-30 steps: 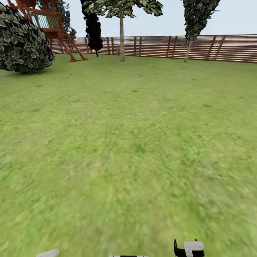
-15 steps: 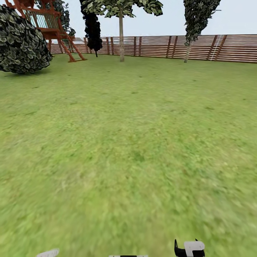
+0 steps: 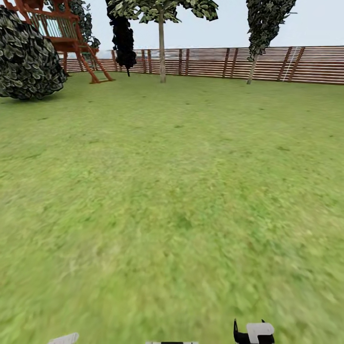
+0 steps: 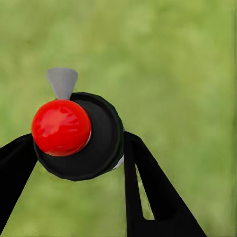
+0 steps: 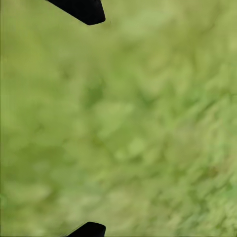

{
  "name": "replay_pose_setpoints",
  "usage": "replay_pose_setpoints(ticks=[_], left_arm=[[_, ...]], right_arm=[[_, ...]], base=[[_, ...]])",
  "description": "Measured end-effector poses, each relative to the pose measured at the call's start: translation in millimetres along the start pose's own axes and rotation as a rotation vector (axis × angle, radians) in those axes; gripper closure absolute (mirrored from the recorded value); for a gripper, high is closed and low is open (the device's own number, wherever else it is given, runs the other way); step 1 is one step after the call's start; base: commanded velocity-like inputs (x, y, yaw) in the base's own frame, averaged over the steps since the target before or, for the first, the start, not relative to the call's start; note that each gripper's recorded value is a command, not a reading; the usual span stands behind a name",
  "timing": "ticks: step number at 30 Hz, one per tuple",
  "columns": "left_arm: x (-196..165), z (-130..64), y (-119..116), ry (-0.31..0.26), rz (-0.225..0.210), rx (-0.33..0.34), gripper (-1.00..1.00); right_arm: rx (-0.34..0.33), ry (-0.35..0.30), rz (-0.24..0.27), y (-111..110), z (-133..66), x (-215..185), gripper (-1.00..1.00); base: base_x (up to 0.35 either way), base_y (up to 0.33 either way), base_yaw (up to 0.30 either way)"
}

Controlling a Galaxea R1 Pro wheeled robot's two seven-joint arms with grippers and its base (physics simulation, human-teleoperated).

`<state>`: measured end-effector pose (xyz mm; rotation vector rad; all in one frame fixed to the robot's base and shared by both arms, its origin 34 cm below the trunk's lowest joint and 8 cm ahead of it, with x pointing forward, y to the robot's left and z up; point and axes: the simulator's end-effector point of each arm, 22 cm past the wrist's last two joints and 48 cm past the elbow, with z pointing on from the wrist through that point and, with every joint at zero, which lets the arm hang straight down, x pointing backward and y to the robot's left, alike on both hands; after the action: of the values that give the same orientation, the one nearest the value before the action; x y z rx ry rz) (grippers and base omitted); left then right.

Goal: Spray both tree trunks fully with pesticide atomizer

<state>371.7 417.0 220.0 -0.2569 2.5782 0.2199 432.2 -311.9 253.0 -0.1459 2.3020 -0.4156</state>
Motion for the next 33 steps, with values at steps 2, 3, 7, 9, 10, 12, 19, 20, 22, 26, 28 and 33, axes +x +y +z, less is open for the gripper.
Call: replay_pose_setpoints(ticks=[2, 3, 7, 9, 10, 12, 19, 20, 22, 26, 28, 33], left_arm=[[-0.2, 0.0, 1.0, 0.0, 0.002, -0.001, 1.0], [0.5, -0.1, -1.4, 0.001, 0.003, 0.003, 1.0], [0.4, -0.1, -0.7, 0.001, 0.002, 0.002, 1.0], [0.4, -0.1, -0.7, 0.001, 0.002, 0.002, 1.0], [0.4, -0.1, -0.7, 0.001, 0.002, 0.002, 1.0], [0.3, -0.1, -0.7, 0.001, 0.002, 0.002, 1.0], [0.3, -0.1, -0.7, 0.001, 0.002, 0.002, 1.0], [0.3, -0.1, -0.7, 0.001, 0.002, 0.002, 1.0], [0.3, -0.1, -0.7, 0.001, 0.002, 0.002, 1.0], [0.8, -0.2, -0.9, 0.001, 0.002, 0.002, 1.0], [1.4, -0.4, -1.4, 0.002, 0.002, 0.002, 1.0], [1.8, -0.5, -2.7, 0.002, 0.001, 0.004, 1.0]], right_arm=[[0.001, 0.0, 0.0, -0.1, 0.0, 0.1, -1.0], [0.0, 0.001, 0.001, 0.8, -0.3, 0.1, -1.0], [0.001, 0.001, 0.001, 0.0, -0.2, 0.3, -1.0], [0.001, 0.002, 0.001, 0.2, -0.3, 0.5, -1.0], [0.001, 0.002, 0.001, 0.0, -0.3, 0.6, -1.0], [0.001, 0.002, 0.001, -0.1, -0.2, 0.6, -1.0], [0.001, 0.001, 0.001, -0.2, -0.2, 0.5, -1.0], [0.001, 0.001, 0.001, -0.3, -0.1, 0.4, -1.0], [0.001, 0.001, 0.001, -0.3, -0.2, 0.5, -1.0], [0.001, 0.002, 0.002, 0.4, -0.4, 0.5, -1.0], [0.001, 0.002, 0.002, 0.7, -0.4, 0.5, -1.0], [0.001, 0.002, 0.002, 0.3, -0.3, 0.4, -1.0]], base=[[0.339, -0.082, 0.0], [0.339, -0.082, 0.0], [0.339, -0.082, 0.0], [0.339, -0.082, 0.0], [0.339, -0.082, 0.0], [0.339, -0.082, 0.0], [0.339, -0.082, 0.0], [0.339, -0.083, 0.0], [0.339, -0.083, 0.0], [0.339, -0.084, 0.0], [0.339, -0.087, 0.0], [0.338, -0.092, 0.0]])
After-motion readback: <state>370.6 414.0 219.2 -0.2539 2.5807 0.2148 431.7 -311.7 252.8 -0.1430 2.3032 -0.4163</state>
